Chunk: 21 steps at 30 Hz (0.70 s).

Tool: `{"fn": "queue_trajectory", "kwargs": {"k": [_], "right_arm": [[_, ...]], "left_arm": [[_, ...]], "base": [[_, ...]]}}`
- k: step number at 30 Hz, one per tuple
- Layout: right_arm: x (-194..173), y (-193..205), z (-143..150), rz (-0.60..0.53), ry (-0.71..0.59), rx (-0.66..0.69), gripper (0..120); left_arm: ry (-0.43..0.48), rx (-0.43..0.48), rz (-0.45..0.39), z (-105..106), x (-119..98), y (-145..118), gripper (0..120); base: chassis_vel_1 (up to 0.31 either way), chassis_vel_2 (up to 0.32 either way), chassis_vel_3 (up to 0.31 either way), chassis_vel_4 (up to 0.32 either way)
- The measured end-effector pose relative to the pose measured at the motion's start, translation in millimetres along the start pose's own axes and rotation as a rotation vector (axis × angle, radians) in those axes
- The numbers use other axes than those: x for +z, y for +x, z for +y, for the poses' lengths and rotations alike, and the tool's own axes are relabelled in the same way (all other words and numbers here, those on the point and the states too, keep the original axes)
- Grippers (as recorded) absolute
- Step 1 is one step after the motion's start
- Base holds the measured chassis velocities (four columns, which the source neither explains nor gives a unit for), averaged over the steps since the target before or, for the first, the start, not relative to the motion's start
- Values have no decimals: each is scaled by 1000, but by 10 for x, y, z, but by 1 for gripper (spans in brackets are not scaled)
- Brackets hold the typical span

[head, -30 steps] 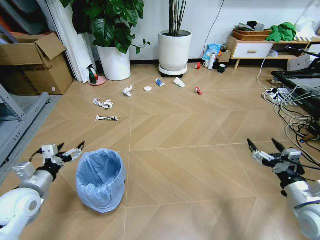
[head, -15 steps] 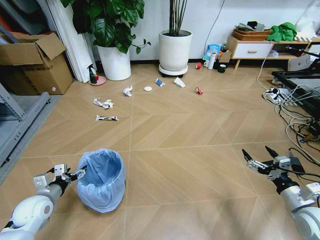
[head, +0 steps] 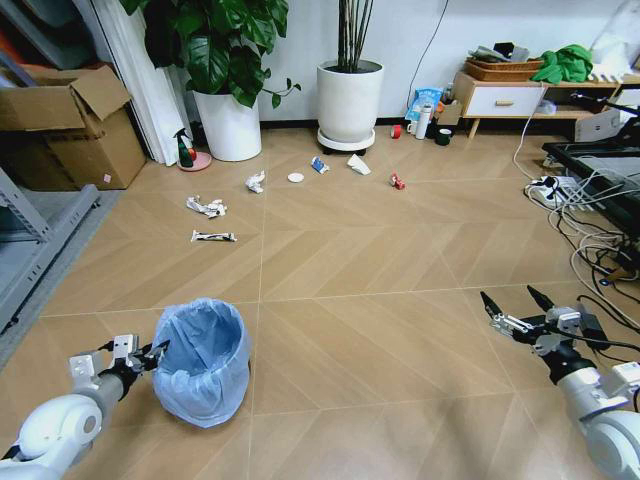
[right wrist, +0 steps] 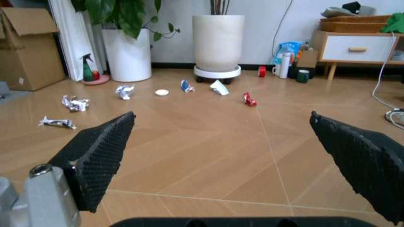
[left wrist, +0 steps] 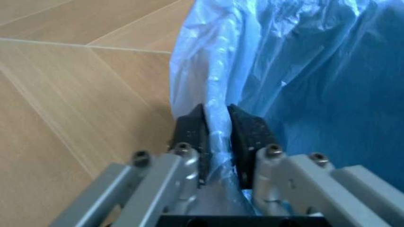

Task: Pick up the trash bin and place the garbage on the floor into it.

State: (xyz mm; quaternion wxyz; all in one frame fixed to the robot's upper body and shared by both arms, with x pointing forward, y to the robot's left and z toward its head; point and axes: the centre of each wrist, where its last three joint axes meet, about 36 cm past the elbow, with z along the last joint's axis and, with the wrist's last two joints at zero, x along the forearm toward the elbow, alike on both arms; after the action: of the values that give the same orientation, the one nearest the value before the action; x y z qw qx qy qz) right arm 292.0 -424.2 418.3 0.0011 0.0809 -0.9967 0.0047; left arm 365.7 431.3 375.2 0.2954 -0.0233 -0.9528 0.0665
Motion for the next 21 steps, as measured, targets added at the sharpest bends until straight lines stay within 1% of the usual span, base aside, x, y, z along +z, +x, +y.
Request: {"fn": "queue_trajectory", "kwargs": {"k": [1,4,12,13,15,16,17,19,20,21], "right_arm": [[0,0,0,0,0,0,100],[4,20,5,-5,15,2,100],[-14,40,37,-13,30,8,100],[-13,44,44,-24,37,18,100],[-3,49,56,-38,54,39,100],[-3,49,56,-38,54,39,100],[2,52,60,-41,63,46,100],[26,75,65,-41,63,58,100],[26,75,65,-41,63,58,100],[53,103,75,-43,59,70,100]], "left_arm": [[0,0,0,0,0,0,12],[4,20,-5,-29,-13,11,0],[12,25,-24,-31,-67,41,0],[23,25,-44,-36,-120,64,0],[54,23,-115,-41,-289,136,0],[54,23,-115,-41,-289,136,0],[66,21,-184,-34,-434,208,0],[81,28,-290,-62,-629,334,0],[81,28,-290,-62,-629,334,0],[84,40,-347,-97,-713,412,0]], "base": [[0,0,0,0],[0,0,0,0],[0,0,0,0],[0,0,0,0],[0,0,0,0],[0,0,0,0],[0,0,0,0],[0,0,0,0],[0,0,0,0],[0,0,0,0]]}}
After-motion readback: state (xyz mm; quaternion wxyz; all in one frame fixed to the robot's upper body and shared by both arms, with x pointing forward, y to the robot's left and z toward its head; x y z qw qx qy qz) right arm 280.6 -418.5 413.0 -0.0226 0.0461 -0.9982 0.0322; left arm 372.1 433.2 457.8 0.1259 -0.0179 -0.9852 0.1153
